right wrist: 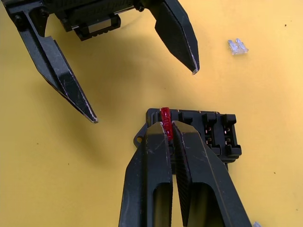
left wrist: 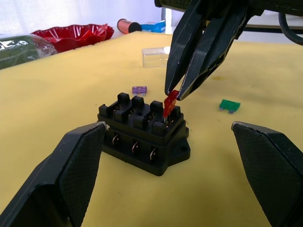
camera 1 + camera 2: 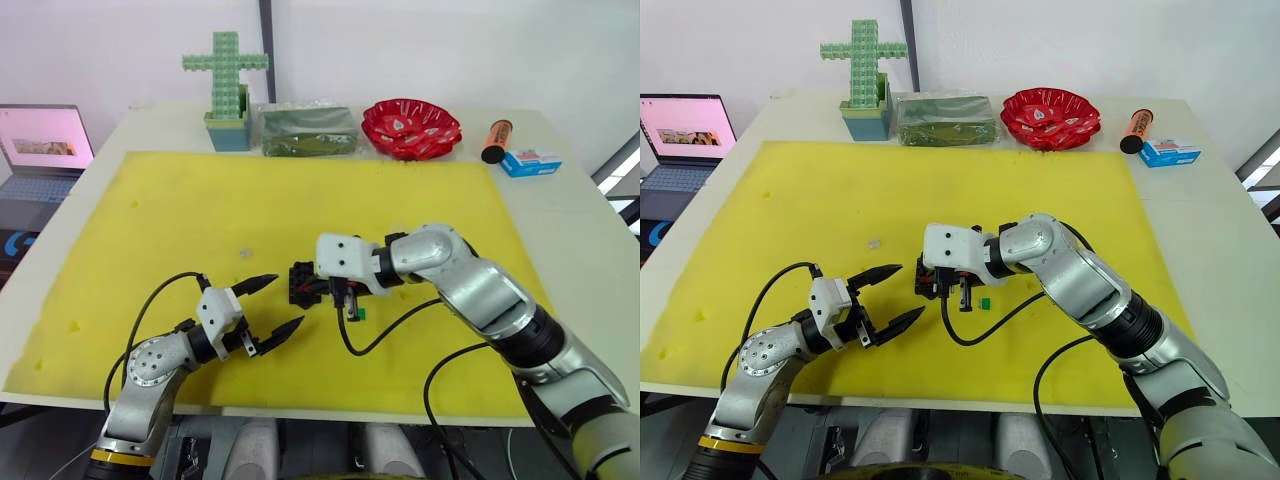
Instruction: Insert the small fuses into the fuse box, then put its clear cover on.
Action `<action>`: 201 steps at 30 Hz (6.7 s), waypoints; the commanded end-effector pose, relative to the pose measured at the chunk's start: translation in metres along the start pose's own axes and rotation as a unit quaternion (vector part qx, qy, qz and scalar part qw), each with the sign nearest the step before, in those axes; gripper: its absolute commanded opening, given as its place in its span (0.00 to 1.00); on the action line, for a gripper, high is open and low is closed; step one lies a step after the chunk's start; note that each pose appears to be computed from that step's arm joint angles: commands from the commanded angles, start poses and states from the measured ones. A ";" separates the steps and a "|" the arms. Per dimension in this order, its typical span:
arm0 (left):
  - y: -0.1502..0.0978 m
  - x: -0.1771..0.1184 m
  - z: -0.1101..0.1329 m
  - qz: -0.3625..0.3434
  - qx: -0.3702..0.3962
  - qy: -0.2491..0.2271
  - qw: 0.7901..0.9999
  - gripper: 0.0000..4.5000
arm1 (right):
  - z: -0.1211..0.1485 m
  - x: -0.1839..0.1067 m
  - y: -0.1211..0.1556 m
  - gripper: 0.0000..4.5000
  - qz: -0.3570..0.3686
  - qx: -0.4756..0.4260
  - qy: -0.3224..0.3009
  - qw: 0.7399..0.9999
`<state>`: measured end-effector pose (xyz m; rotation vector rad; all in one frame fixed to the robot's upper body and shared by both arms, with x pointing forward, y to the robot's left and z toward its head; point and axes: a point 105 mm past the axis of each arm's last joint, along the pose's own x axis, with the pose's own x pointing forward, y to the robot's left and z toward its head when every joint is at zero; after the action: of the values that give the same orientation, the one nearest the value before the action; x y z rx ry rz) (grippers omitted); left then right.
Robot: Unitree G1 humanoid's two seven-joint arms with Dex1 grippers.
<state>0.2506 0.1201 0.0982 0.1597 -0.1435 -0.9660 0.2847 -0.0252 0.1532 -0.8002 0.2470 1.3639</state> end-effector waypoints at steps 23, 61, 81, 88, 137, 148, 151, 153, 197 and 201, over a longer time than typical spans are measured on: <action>-0.001 0.003 0.005 -0.005 0.009 -0.008 1.000 0.99 | 0.001 -0.001 -0.002 0.00 -0.004 -0.002 0.002 1.000; -0.002 0.009 0.013 -0.005 0.010 -0.007 1.000 0.99 | -0.015 0.002 -0.001 0.00 0.002 0.056 0.015 0.998; -0.002 0.005 0.006 -0.006 0.011 -0.002 1.000 1.00 | -0.008 0.004 -0.002 0.23 -0.009 0.018 -0.010 1.000; -0.002 0.003 0.003 -0.006 0.011 -0.001 1.000 1.00 | 0.001 -0.001 -0.004 0.23 -0.021 0.005 -0.035 0.999; -0.002 -0.001 0.002 -0.006 0.009 -0.001 1.000 1.00 | -0.045 0.019 0.008 0.01 0.007 0.055 0.005 0.998; -0.003 -0.002 0.002 -0.003 0.005 0.000 1.000 1.00 | -0.069 0.020 0.009 0.01 0.003 0.048 0.042 0.998; -0.002 -0.002 0.002 -0.003 0.005 0.000 1.000 1.00 | -0.070 0.020 0.007 0.01 -0.002 0.048 0.043 0.998; -0.002 -0.002 0.002 -0.002 0.005 0.000 1.000 1.00 | -0.069 0.019 0.005 0.01 -0.007 0.049 0.039 0.998; 0.150 -0.116 0.056 0.197 0.088 0.082 0.973 1.00 | -0.121 -0.188 -0.031 0.99 -0.383 0.135 -0.021 0.914; 0.157 -0.131 0.045 0.219 0.088 0.101 0.966 1.00 | -0.138 -0.199 -0.022 0.99 -0.402 0.146 -0.005 0.904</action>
<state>0.2964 0.3063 0.1529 0.3258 -0.0272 -0.5131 0.2999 -0.2646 0.1617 -0.4973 0.1568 0.5477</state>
